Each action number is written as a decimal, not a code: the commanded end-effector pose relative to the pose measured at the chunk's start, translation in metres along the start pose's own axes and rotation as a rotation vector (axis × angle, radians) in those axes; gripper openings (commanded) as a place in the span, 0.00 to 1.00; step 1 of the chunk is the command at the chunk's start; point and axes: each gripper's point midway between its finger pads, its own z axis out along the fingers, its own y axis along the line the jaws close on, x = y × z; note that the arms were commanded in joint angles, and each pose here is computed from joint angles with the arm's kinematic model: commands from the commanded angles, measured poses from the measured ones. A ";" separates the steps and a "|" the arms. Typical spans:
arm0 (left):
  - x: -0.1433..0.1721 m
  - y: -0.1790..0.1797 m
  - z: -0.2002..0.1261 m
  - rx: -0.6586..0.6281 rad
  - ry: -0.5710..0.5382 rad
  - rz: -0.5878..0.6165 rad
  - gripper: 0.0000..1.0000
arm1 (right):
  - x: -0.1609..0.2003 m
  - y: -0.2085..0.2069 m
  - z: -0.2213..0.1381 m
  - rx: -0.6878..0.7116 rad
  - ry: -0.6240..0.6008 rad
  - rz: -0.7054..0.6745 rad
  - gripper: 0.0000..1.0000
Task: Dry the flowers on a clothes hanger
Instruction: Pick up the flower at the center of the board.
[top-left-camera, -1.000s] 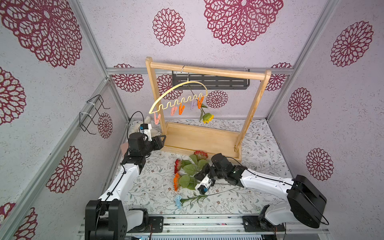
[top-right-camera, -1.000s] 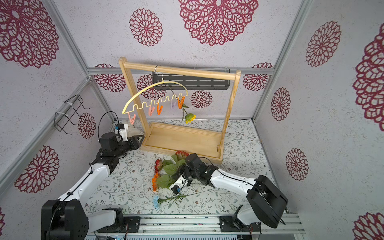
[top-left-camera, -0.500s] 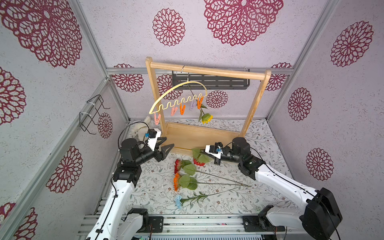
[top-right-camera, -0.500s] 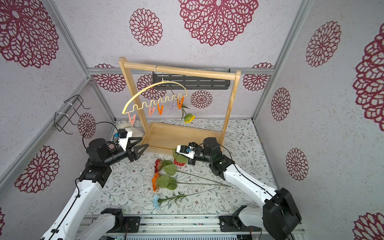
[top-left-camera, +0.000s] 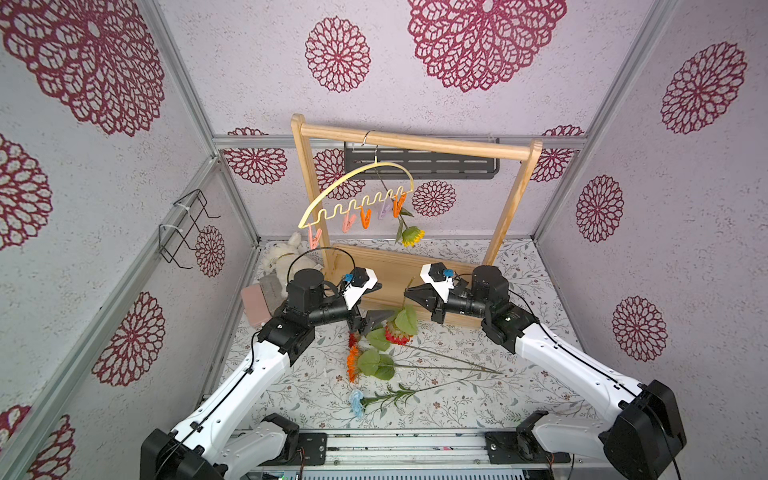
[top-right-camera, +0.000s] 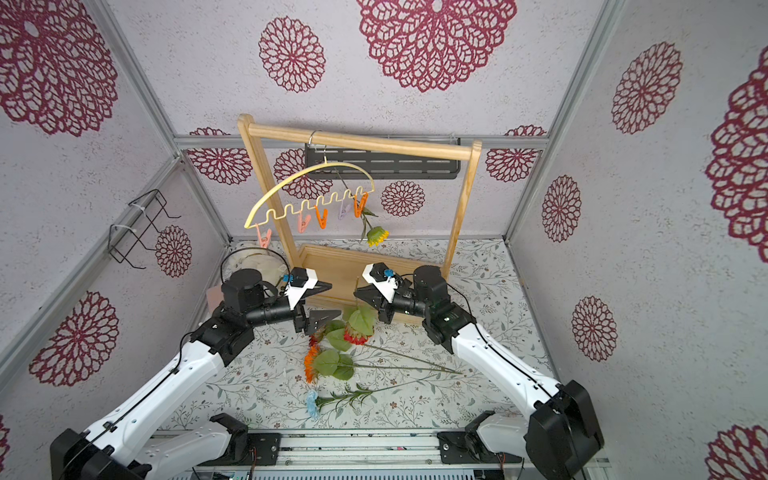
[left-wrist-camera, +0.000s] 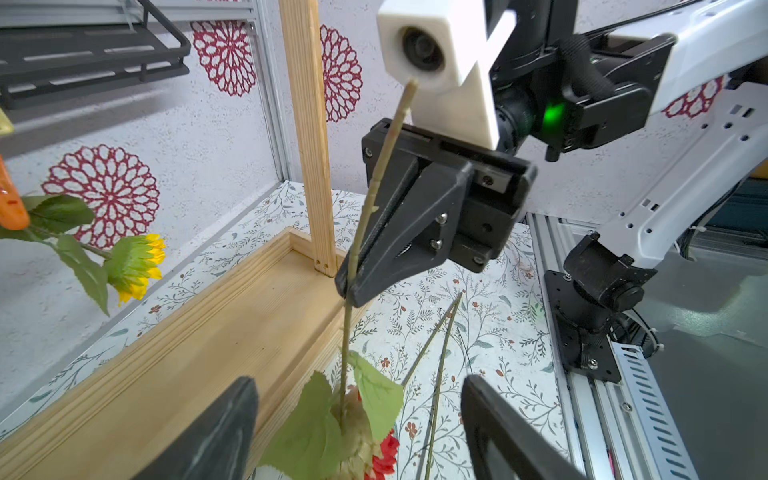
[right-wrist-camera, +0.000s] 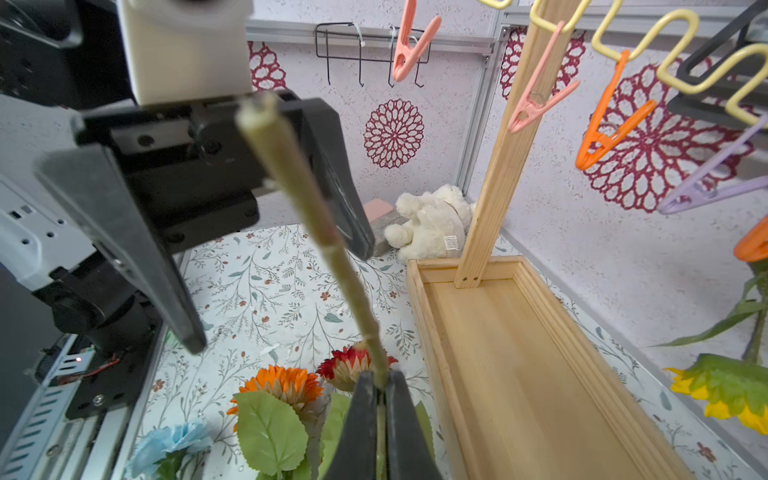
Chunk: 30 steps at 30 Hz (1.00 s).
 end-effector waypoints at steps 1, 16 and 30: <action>0.003 0.008 0.011 -0.014 0.023 0.007 0.77 | -0.035 0.007 -0.010 -0.027 -0.082 0.007 0.00; 0.008 -0.001 0.043 0.135 0.016 -0.052 0.54 | -0.036 0.009 -0.006 -0.059 -0.075 0.012 0.00; 0.004 -0.008 0.046 0.196 -0.003 -0.014 0.11 | -0.039 0.009 -0.003 -0.078 -0.080 0.032 0.00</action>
